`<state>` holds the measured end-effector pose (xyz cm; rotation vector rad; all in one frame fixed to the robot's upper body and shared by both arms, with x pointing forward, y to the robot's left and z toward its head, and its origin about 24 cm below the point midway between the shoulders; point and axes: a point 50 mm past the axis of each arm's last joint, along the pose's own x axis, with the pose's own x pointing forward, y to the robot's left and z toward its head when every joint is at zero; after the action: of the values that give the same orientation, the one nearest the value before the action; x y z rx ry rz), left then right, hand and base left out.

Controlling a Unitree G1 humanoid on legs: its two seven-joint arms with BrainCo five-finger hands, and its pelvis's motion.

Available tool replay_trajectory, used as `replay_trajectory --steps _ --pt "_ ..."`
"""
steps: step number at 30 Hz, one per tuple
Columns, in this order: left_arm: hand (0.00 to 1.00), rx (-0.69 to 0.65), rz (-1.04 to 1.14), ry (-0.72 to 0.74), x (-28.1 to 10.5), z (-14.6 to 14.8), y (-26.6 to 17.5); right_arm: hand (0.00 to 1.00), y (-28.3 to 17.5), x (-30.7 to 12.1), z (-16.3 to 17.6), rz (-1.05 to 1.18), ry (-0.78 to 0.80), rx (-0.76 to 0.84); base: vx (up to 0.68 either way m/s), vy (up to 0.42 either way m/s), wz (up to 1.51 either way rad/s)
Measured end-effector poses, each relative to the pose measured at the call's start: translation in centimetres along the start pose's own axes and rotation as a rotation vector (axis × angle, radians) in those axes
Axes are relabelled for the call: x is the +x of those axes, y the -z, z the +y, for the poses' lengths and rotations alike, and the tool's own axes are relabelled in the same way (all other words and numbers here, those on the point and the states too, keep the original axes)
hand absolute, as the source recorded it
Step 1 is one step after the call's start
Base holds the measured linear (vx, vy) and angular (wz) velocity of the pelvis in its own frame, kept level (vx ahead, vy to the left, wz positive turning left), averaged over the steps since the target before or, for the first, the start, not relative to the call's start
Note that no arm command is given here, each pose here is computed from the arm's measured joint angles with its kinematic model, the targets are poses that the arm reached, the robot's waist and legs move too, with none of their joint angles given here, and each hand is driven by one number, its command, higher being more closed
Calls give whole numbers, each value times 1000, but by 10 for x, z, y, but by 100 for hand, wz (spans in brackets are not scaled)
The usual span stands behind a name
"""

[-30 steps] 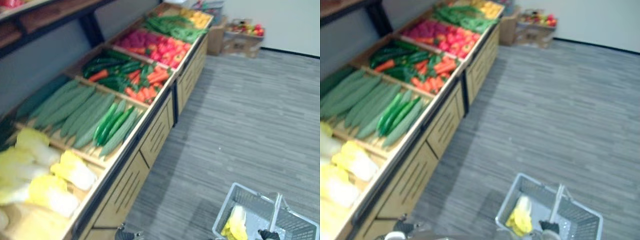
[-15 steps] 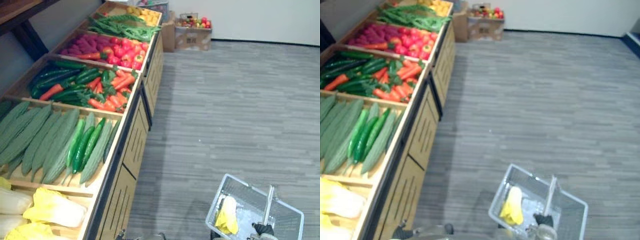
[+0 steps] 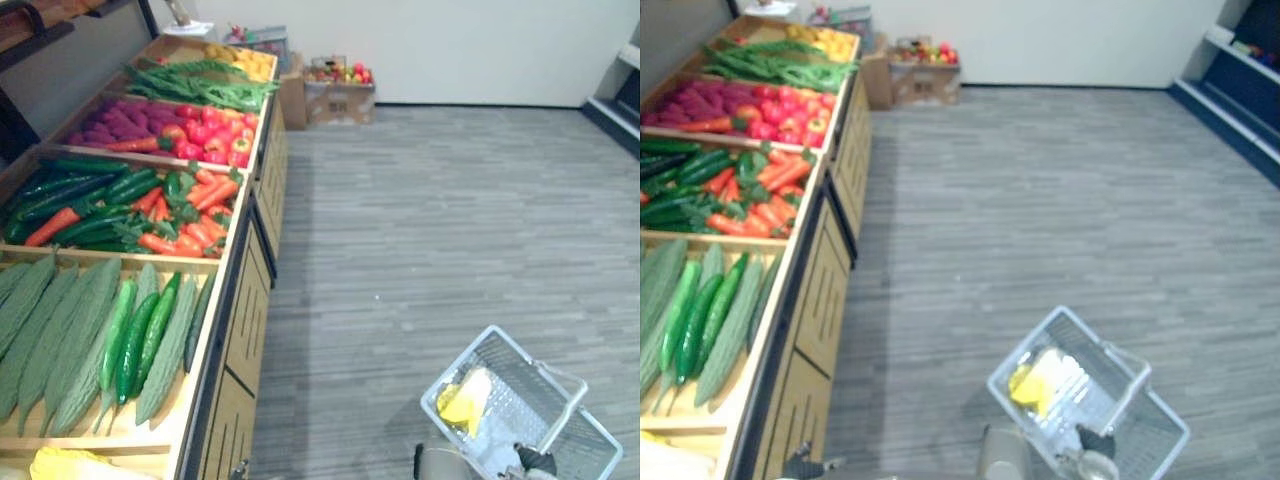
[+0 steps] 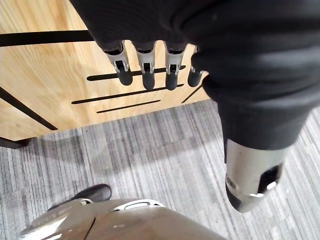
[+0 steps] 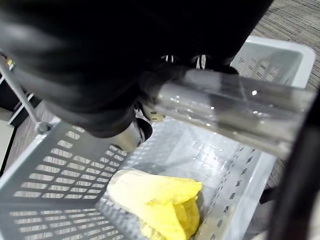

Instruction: Pick vegetable in the basket

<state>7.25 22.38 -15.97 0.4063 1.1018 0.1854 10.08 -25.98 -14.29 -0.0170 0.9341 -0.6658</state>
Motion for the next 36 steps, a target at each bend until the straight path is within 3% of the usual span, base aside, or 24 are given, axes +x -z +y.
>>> replay_trajectory --steps 12,21,29,36 --pt "0 -100 -29 9 2 -13 -20 100 -8 4 1 19 30 94 373 -211 11" --pt "0 -145 -65 -19 3 -7 -29 100 3 1 -5 38 18 12 366 -168 26" --pt "0 -160 -14 -10 -3 -14 -11 100 -3 0 2 -2 -29 -74 248 138 13" --pt "0 -50 63 1 -4 -3 13 100 6 0 1 39 -36 -115 430 265 31"
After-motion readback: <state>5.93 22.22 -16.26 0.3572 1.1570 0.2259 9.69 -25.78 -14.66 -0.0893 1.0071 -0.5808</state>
